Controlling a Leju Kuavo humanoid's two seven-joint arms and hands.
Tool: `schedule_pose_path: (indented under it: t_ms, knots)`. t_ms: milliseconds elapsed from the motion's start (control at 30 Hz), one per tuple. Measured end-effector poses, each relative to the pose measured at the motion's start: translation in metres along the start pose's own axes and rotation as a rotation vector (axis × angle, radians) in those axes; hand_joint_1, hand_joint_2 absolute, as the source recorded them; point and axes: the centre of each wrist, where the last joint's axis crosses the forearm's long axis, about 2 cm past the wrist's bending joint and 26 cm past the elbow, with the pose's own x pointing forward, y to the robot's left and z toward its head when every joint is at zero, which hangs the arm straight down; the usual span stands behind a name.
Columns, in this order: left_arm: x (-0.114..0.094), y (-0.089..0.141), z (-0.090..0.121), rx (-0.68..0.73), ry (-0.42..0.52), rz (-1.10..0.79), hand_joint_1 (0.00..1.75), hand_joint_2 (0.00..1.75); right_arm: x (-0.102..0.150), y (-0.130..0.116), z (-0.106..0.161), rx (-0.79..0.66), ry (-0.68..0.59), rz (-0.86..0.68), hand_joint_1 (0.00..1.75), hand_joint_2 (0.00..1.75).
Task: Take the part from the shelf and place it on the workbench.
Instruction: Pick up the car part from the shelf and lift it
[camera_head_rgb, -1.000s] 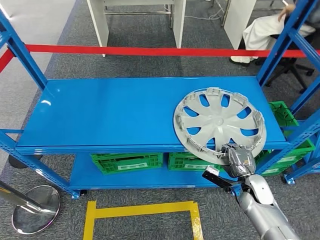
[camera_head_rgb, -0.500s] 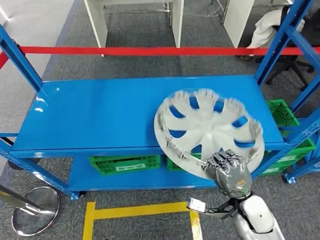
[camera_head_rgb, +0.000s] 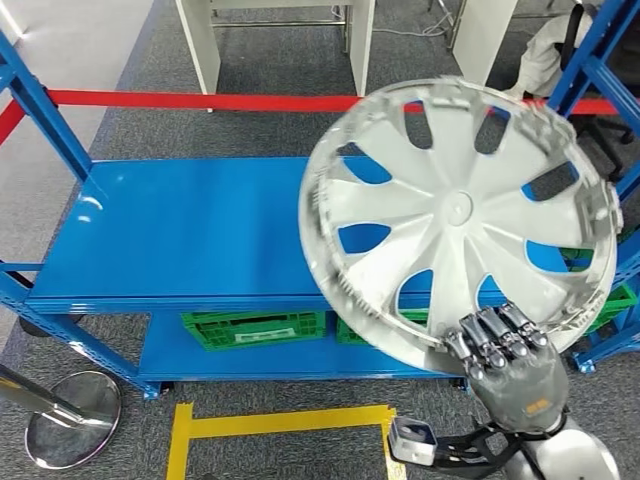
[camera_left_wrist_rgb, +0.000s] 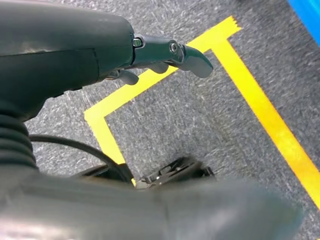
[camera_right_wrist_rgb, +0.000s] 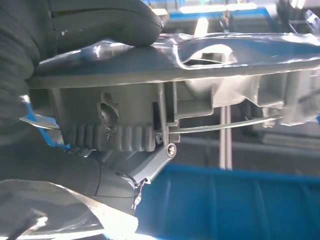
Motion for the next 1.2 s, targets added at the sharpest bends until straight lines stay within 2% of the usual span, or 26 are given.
schedule_pose_path:
  t_ms: [200,400,633,767,933,1067,1200]
  knots:
    - [0.0,0.001,0.0,0.021,-0.006,0.019,0.0,1.75,-0.005,-0.019,-0.011,-0.073,-0.043,0.041,1.75,1.75]
    - [-0.002,0.001,0.001,0.029,-0.006,0.034,0.0,1.75,-0.006,-0.024,-0.014,-0.095,-0.043,0.052,1.75,1.75]
    - [-0.002,0.001,0.0,0.031,0.004,0.087,0.0,1.75,0.004,-0.022,-0.02,-0.122,0.054,-0.003,1.75,1.75]
    - [-0.001,0.0,0.0,0.031,0.042,0.113,0.0,1.75,0.018,-0.014,-0.018,-0.128,0.141,-0.169,1.75,1.75]
    - [-0.002,0.0,0.001,0.052,0.093,0.115,0.0,1.75,0.035,-0.001,-0.005,-0.131,0.088,-0.356,1.75,1.75]
    - [-0.001,0.002,0.0,0.11,0.097,0.097,0.0,1.75,0.057,0.012,0.001,-0.135,0.203,-0.565,1.75,1.75]
    - [-0.001,0.002,0.0,0.124,0.097,0.097,0.0,1.75,0.08,0.017,0.005,-0.098,0.237,-0.674,1.75,1.75]
